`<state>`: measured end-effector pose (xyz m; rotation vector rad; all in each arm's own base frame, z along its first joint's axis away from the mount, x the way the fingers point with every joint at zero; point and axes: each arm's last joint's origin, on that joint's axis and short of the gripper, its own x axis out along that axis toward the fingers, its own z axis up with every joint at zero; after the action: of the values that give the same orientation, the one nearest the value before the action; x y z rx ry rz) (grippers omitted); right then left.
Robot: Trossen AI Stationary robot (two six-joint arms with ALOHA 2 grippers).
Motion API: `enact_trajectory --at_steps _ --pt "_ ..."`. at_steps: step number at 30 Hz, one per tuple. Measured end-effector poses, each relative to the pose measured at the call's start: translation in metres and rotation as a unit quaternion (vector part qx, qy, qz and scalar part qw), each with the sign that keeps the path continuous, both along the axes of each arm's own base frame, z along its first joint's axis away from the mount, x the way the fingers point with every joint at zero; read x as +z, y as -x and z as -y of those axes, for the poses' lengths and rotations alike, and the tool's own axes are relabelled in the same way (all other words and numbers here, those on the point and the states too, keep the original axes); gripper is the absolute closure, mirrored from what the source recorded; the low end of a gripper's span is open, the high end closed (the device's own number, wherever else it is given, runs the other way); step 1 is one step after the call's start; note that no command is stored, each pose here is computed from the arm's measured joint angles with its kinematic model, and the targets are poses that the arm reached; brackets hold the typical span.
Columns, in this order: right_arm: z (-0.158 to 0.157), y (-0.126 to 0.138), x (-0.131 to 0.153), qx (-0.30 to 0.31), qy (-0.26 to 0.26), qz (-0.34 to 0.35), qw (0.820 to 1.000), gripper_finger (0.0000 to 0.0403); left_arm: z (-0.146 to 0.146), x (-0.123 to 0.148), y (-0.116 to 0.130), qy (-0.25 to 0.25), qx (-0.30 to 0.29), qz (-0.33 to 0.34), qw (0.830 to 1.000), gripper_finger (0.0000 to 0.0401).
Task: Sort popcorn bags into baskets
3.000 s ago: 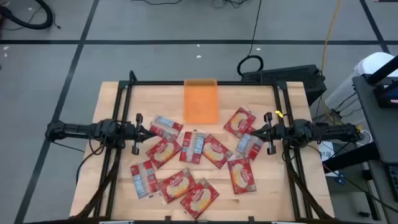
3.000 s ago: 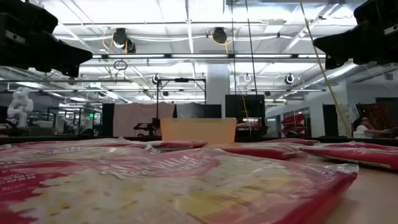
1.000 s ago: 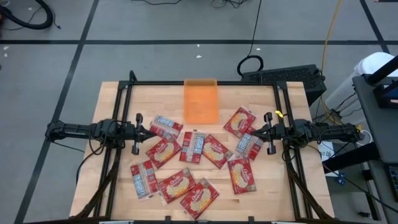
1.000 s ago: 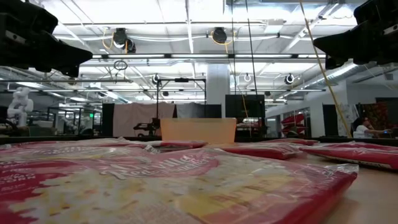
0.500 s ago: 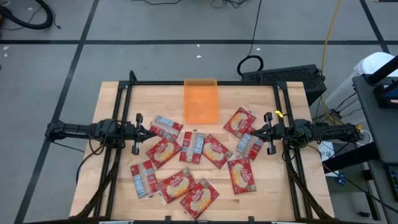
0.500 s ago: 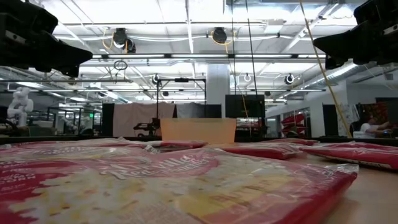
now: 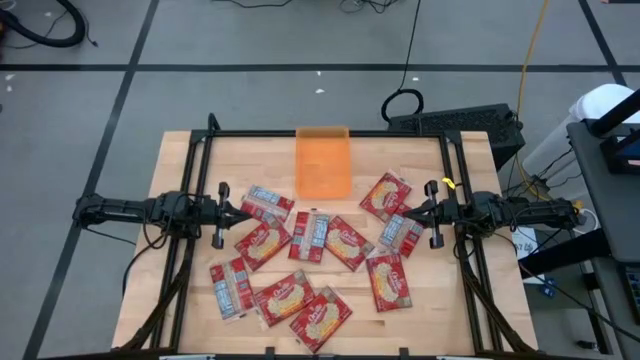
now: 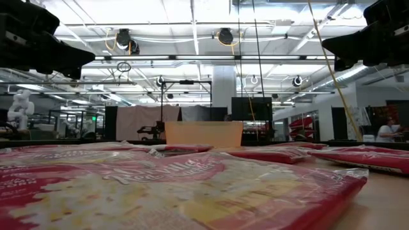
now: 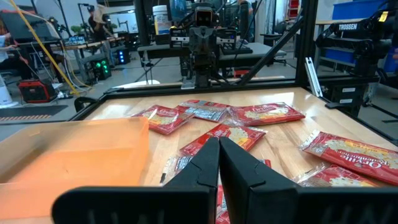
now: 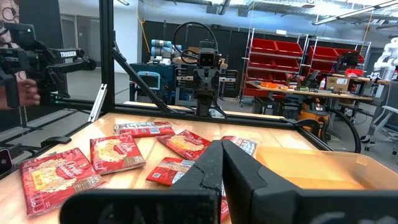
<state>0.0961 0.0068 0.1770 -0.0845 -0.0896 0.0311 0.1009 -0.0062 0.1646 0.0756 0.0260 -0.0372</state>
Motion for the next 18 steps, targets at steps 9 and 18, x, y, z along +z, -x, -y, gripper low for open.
enact_trajectory --at_steps 9,18 --pt "0.0000 0.0000 0.0000 0.000 0.000 0.000 1.000 0.0403 0.0000 0.0000 0.0000 0.002 0.000 0.000 1.000 0.0384" --pt "0.0008 0.0001 0.0010 -0.014 -0.002 0.005 1.000 0.0403 0.0000 0.0011 0.0000 0.001 0.000 0.006 1.000 0.0384"
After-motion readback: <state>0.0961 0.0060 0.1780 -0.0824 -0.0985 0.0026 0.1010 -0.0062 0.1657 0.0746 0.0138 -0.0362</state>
